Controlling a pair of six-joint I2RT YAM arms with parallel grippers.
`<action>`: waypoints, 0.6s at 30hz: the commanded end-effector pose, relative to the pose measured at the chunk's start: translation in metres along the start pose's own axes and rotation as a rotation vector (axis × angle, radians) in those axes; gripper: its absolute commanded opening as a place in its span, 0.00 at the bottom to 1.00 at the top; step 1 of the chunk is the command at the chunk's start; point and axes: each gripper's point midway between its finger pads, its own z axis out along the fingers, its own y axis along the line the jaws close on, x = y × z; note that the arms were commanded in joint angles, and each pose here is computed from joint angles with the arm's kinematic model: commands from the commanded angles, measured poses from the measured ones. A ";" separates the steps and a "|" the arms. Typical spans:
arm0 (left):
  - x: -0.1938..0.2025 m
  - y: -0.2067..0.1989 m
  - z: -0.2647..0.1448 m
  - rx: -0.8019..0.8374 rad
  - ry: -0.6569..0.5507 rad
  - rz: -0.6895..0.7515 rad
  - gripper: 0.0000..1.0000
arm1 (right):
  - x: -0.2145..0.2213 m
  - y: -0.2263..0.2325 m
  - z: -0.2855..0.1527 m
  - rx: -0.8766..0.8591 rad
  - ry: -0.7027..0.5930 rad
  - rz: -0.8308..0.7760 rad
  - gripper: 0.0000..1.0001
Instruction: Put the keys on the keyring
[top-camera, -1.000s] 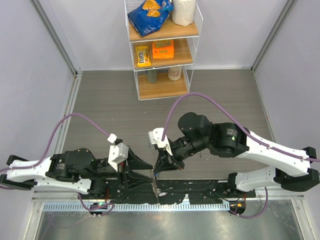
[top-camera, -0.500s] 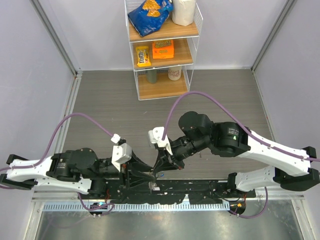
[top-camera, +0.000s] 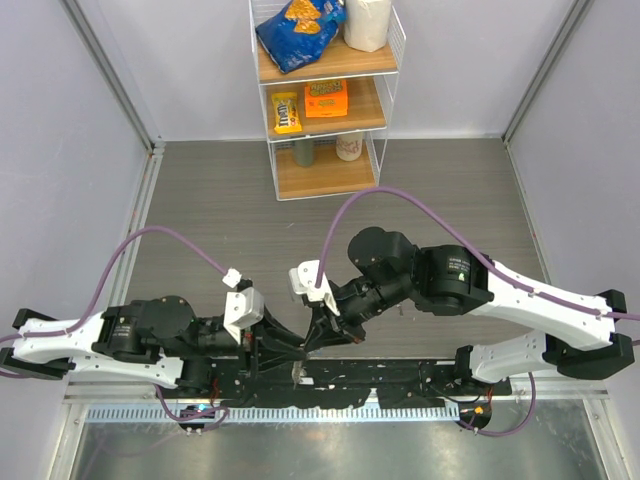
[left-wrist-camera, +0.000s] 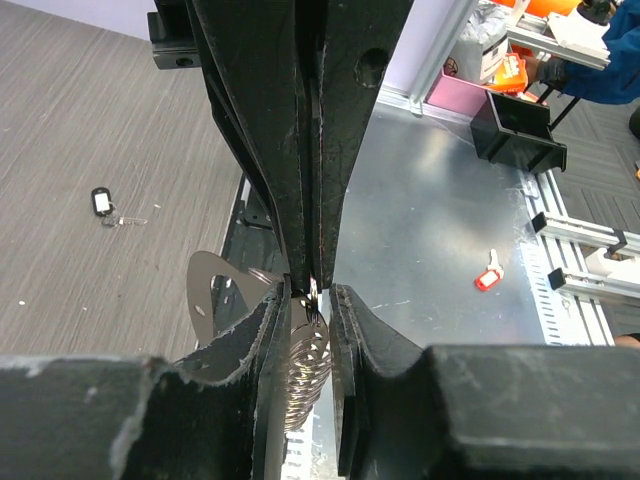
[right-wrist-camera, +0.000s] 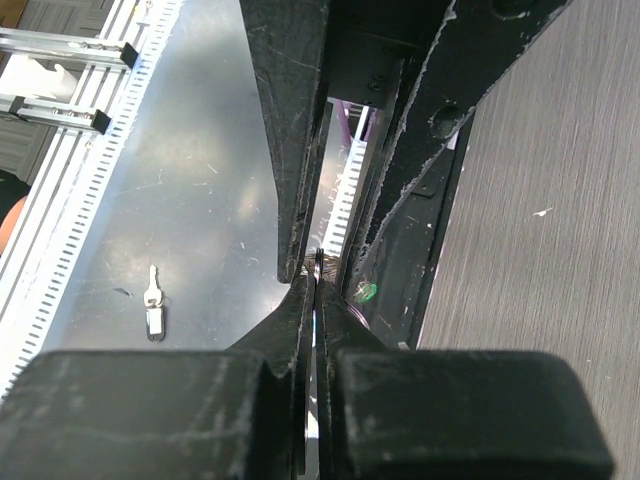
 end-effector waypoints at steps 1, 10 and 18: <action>-0.024 -0.008 -0.007 0.030 -0.064 -0.004 0.24 | -0.023 0.005 -0.005 -0.005 -0.063 -0.062 0.05; -0.019 -0.011 -0.003 0.045 -0.036 0.002 0.09 | -0.025 0.008 -0.009 -0.008 -0.072 -0.070 0.06; -0.019 -0.016 0.001 0.076 -0.028 0.018 0.00 | -0.021 0.013 -0.005 -0.029 -0.062 -0.073 0.05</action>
